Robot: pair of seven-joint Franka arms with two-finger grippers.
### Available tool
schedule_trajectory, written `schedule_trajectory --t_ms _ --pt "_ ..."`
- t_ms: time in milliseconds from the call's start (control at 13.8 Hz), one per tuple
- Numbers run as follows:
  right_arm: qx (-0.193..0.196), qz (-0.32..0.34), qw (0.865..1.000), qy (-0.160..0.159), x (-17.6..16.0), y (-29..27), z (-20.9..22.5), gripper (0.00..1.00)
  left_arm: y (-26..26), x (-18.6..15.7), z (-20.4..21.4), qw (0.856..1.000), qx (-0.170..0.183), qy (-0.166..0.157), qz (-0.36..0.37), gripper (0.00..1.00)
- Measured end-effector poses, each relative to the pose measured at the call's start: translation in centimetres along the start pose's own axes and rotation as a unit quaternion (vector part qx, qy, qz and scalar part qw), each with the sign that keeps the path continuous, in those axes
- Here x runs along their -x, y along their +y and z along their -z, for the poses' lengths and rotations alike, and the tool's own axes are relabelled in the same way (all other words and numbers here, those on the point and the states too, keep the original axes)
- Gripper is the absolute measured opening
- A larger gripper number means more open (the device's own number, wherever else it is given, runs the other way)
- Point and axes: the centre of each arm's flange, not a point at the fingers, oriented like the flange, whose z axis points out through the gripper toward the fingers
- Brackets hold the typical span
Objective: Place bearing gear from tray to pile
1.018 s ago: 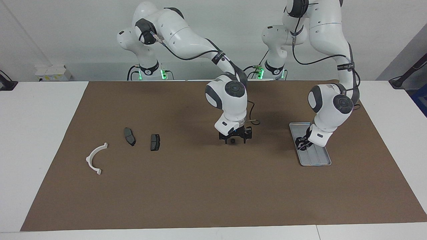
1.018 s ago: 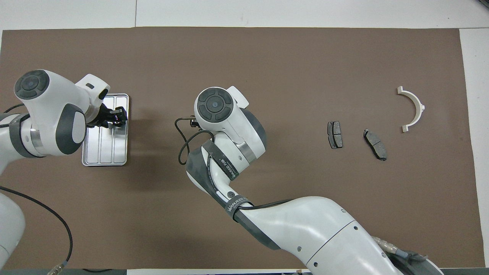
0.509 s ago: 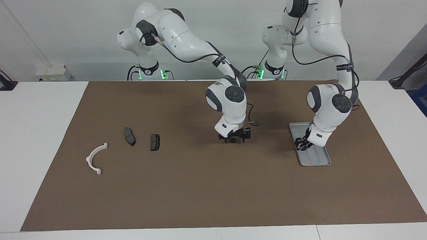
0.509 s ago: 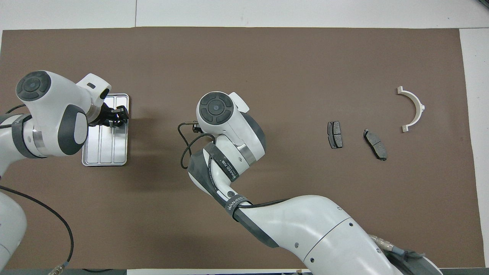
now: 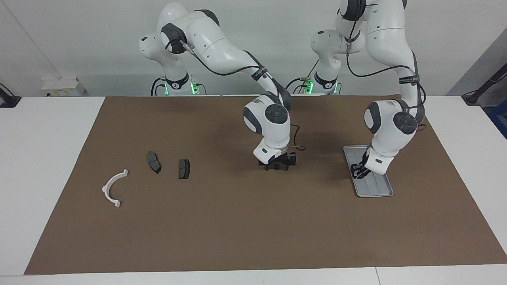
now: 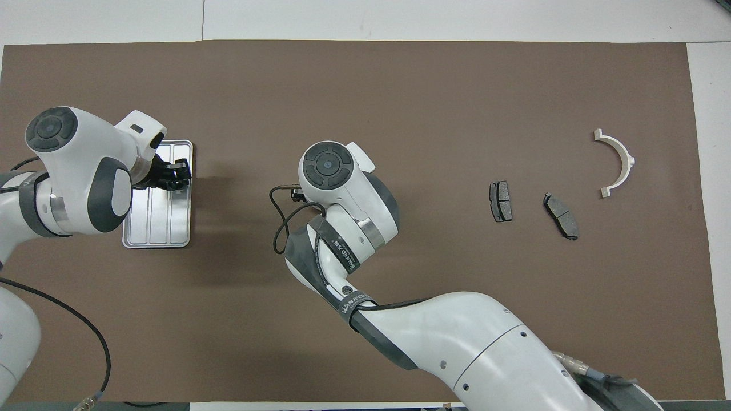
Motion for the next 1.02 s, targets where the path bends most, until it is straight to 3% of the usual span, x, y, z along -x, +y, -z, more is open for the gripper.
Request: schedule_trajectory --t_ms 73,291,727,1018 --pt "0.0 0.0 1.0 0.0 0.1 0.1 0.1 0.64 0.0 0.0 0.0 1.0 0.0 0.001 0.0 0.41" --pt "-0.001 0.0 1.0 0.0 0.2 0.0 0.6 0.27 0.1 0.0 0.0 1.0 0.001 0.002 0.0 0.35" --pt "-0.002 -0.005 1.0 0.004 -0.5 0.7 1.0 0.25 0.2 -0.3 0.5 1.0 0.003 0.003 0.005 0.35" --pt "-0.01 -0.002 0.999 0.033 -8.0 9.4 5.3 0.25 3.3 -1.5 5.1 0.999 0.014 0.001 0.047 0.35"
